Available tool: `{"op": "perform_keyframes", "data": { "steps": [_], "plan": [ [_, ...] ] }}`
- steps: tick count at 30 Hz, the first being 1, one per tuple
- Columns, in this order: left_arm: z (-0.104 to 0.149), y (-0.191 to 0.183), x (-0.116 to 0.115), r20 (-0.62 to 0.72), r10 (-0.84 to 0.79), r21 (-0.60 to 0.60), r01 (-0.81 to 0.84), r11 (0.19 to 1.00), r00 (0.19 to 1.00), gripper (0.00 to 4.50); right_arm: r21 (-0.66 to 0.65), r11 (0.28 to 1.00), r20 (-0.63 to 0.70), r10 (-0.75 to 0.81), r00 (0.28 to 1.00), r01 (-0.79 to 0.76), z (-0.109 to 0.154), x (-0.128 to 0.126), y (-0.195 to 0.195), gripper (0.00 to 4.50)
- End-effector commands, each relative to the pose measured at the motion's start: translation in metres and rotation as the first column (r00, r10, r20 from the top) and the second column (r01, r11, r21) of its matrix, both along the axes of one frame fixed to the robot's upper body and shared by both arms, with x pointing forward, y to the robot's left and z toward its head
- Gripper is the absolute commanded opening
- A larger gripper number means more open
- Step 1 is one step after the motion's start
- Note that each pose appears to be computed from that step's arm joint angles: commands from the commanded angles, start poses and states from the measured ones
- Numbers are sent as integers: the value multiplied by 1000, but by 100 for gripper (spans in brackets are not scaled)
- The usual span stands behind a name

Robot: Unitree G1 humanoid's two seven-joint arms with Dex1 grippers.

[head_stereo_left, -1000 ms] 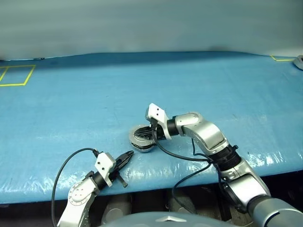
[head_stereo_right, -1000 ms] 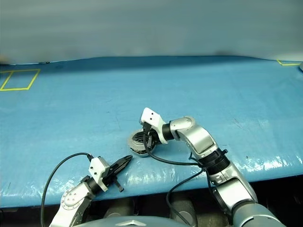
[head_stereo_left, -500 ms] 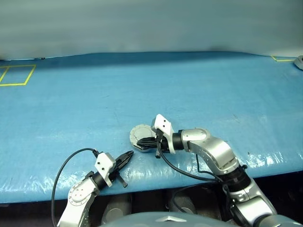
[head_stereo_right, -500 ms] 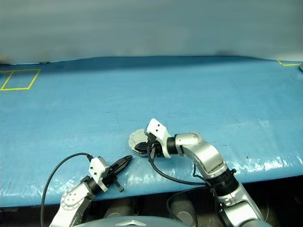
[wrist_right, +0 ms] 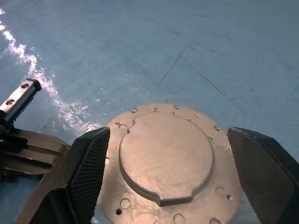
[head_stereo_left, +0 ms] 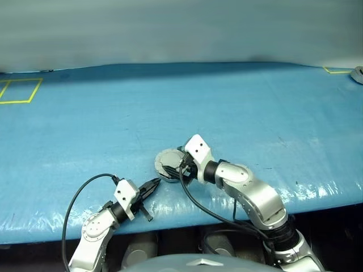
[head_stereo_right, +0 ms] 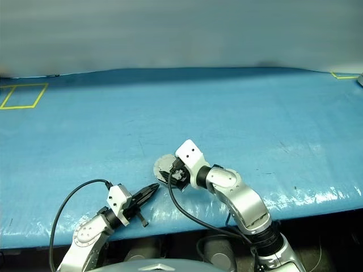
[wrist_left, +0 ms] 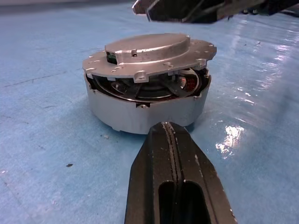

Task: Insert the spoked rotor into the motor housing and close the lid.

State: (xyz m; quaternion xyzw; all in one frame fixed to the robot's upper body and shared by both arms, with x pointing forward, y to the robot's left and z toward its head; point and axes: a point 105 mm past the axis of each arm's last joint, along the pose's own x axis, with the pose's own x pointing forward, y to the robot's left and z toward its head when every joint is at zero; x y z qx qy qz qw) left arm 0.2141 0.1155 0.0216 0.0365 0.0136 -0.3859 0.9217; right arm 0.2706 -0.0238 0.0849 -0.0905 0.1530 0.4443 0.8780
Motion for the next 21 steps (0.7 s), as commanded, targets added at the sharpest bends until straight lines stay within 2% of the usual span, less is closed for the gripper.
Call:
{"op": "perform_keyframes", "data": {
  "steps": [1, 9, 10, 14, 21],
  "plan": [
    [12, 0, 2, 47, 14, -12, -13, 1000, 999, 0, -9, 1000, 65, 23, 998, -22, 4, 0, 8, 448],
    [12, 1, 1, 44, 33, -17, -32, 999, 998, 0, -33, 999, 81, 28, 996, -25, -4, 3, 12, 448],
    [12, 1, 1, 44, 33, -17, -33, 999, 998, 0, -33, 999, 82, 27, 996, -24, -4, 3, 12, 410],
    [11, 1, 1, 41, 34, -17, -34, 999, 999, 0, -38, 999, 86, 33, 996, -30, -5, 3, 11, 306],
    [10, 1, 1, 37, 33, -15, -32, 999, 999, 0, -54, 998, 82, 29, 996, -24, -9, 2, 11, 304]
  ]
}}
